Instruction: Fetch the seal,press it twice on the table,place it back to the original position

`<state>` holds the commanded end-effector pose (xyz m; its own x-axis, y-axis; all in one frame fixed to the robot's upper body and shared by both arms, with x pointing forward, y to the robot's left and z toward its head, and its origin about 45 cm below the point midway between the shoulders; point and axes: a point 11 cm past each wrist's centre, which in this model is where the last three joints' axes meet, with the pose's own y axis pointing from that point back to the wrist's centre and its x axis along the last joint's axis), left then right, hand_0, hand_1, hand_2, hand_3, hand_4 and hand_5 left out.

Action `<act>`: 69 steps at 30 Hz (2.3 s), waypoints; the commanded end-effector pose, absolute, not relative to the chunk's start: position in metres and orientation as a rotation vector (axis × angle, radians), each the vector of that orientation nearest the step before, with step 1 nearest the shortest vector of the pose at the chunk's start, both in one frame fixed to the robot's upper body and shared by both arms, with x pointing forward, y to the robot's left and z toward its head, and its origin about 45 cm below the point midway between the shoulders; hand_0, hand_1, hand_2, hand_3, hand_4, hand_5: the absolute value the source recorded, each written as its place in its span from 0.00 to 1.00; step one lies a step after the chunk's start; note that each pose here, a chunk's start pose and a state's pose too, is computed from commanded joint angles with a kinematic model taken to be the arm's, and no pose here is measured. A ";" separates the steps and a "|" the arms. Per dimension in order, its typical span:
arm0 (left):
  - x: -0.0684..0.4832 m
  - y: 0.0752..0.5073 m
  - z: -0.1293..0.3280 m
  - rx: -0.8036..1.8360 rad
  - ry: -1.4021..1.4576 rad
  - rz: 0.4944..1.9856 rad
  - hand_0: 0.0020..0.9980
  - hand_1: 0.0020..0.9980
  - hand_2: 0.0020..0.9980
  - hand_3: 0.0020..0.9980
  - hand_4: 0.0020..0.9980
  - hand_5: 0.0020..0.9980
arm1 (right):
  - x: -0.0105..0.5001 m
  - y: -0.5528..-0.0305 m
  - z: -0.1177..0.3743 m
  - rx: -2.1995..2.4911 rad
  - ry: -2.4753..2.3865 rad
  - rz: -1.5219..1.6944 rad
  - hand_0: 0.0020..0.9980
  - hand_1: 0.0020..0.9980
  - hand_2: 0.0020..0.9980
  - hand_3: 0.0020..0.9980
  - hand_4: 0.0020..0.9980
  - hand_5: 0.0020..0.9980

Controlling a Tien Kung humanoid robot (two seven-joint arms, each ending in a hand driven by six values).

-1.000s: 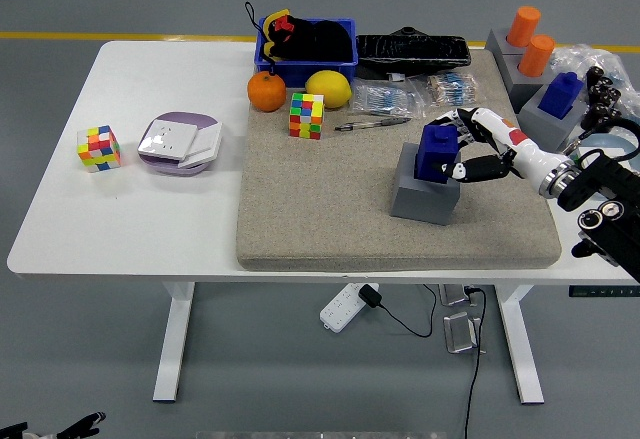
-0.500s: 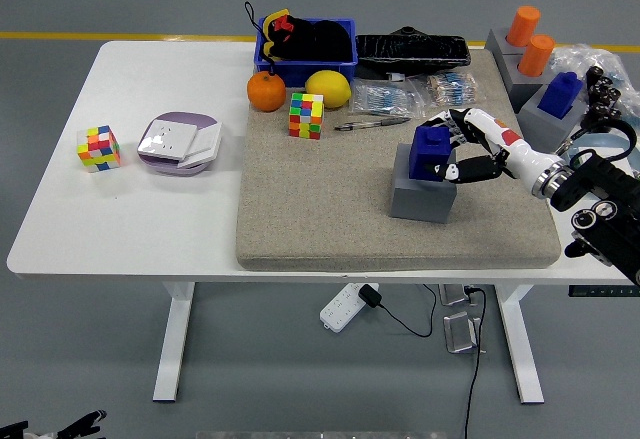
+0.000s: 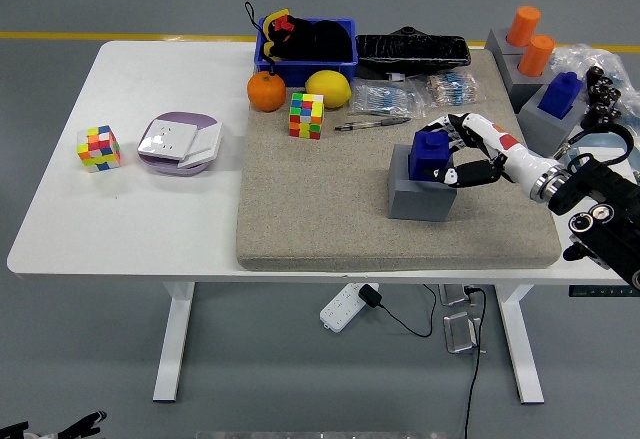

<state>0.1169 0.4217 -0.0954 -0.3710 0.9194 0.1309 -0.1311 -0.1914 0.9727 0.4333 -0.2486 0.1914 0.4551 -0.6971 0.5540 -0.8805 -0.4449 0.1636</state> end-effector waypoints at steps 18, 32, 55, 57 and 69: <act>0.117 0.421 -0.096 1.003 1.260 1.676 0.82 0.79 0.77 0.81 0.70 0.42 | 0.434 -0.248 0.192 2.291 -1.344 0.570 0.64 0.52 0.54 0.57 0.68 0.00; 0.118 0.421 -0.095 1.001 1.259 1.677 0.82 0.79 0.77 0.80 0.70 0.42 | 0.434 -0.246 0.191 2.296 -1.325 0.564 0.74 0.70 0.70 0.69 0.82 0.00; 0.116 0.423 -0.095 1.008 1.260 1.678 0.82 0.79 0.77 0.81 0.69 0.42 | 0.434 -0.247 0.190 2.281 -1.311 0.567 0.81 0.81 0.80 0.81 0.96 0.00; 0.116 0.423 -0.095 1.010 1.260 1.678 0.82 0.79 0.77 0.81 0.69 0.42 | 0.434 -0.247 0.189 2.280 -1.304 0.564 0.81 0.81 0.80 0.81 0.96 0.00; 0.115 0.425 -0.095 1.019 1.257 1.675 0.82 0.79 0.77 0.80 0.70 0.42 | 0.434 -0.253 0.188 2.266 -1.316 0.563 0.91 0.90 0.89 0.91 1.00 0.13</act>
